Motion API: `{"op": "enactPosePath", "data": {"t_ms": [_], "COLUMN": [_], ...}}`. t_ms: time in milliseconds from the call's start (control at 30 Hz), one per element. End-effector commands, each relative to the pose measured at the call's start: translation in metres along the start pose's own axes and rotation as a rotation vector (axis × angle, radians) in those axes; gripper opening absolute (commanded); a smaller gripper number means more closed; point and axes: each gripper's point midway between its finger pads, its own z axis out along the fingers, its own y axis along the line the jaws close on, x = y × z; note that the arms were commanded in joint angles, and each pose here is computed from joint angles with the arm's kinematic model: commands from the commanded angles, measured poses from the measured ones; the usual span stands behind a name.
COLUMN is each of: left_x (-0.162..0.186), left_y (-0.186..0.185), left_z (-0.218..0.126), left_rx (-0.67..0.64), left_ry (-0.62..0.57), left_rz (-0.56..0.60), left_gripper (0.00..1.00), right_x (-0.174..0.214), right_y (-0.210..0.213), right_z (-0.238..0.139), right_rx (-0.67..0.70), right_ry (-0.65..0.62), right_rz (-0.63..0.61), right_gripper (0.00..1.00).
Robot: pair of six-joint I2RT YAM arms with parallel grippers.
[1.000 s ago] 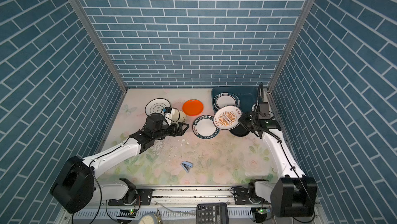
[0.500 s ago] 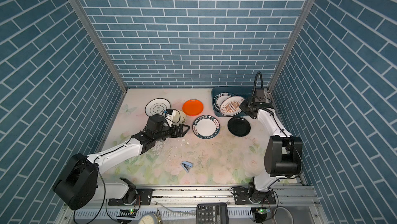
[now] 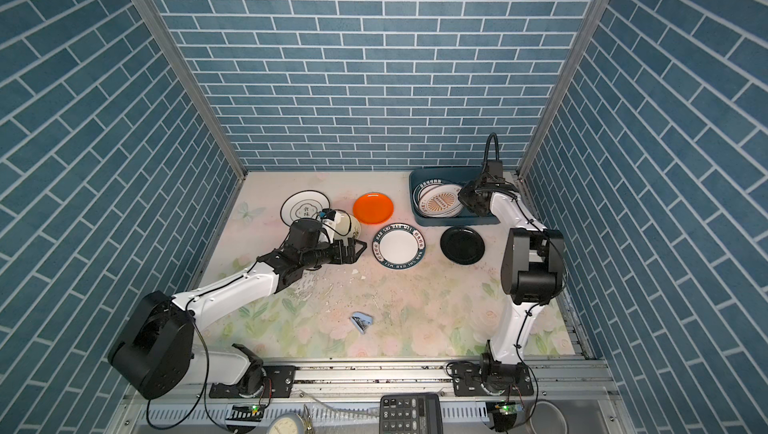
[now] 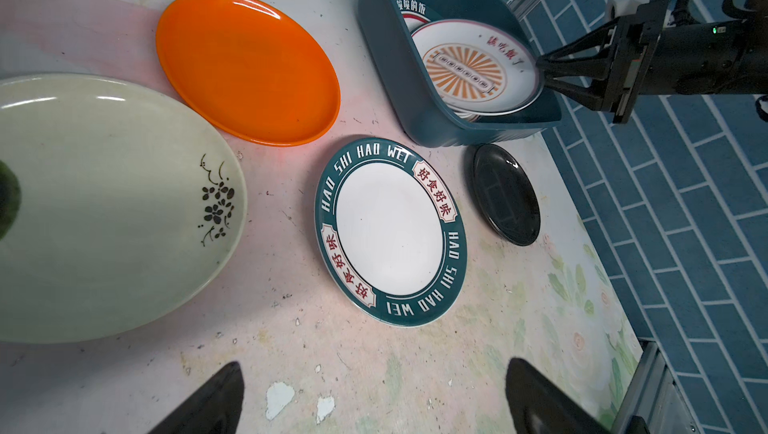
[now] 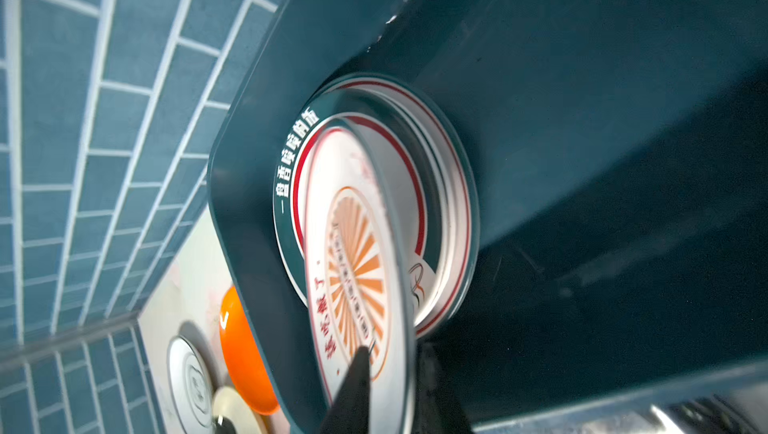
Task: Place the plates into the plastic bin on the countertop
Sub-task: 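Lift the sunburst plate and lower it into the teal bin with the right gripper, then release the plate and withdraw the right gripper from the bin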
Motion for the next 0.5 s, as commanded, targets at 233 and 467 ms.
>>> {"op": "enactPosePath", "data": {"t_ms": [233,467], "left_x": [-0.018,-0.013], "left_y": [-0.002,0.001], "left_z": [-0.002,-0.008], "left_rx": [-0.031,-0.054], "left_ry": [-0.012,0.007], "left_rz": [-0.035,-0.071], "left_gripper": [1.0,1.0], "right_x": [0.005,0.044], "right_y": [0.043,0.041], "right_z": [-0.047,-0.117], "right_rx": [-0.118,-0.174], "right_ry": [0.037,-0.007], "right_rz": [-0.116,-0.167], "right_gripper": [0.68,0.68]}}
